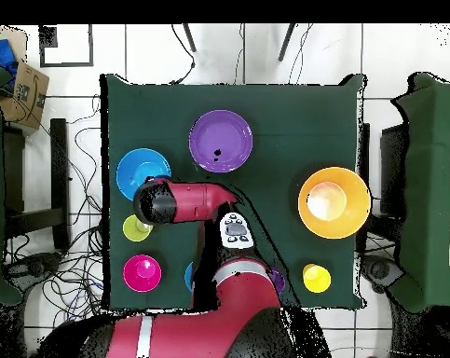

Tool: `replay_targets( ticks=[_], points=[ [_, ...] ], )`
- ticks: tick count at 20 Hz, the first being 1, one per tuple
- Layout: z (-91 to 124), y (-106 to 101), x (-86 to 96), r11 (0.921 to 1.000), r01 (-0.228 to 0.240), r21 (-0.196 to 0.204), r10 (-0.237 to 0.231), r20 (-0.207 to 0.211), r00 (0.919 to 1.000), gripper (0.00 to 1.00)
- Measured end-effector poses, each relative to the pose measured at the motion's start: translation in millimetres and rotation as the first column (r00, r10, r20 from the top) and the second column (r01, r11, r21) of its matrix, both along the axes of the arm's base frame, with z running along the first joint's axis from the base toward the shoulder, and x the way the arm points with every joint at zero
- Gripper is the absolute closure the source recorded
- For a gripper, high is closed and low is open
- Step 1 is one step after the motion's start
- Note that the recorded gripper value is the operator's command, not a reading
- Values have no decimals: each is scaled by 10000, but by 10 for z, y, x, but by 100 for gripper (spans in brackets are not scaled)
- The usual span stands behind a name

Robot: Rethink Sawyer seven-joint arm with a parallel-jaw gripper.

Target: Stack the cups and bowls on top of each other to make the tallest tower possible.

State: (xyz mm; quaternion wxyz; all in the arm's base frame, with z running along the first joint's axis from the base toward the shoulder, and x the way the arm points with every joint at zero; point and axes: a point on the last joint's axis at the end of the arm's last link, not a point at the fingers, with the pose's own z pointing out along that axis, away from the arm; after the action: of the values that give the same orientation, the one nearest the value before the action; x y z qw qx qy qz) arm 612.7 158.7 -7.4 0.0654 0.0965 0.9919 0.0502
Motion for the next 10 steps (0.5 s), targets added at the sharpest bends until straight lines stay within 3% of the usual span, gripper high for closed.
replay_targets(
  ticks=[5,6,10],
  points=[
    [5,3,17,10000,-5,-4,5,38,10000,100],
    [5,12,14,10000,-28,-15,28,37,10000,0],
    [0,20,10,10000,-36,-11,36,29,10000,0]
  ],
)
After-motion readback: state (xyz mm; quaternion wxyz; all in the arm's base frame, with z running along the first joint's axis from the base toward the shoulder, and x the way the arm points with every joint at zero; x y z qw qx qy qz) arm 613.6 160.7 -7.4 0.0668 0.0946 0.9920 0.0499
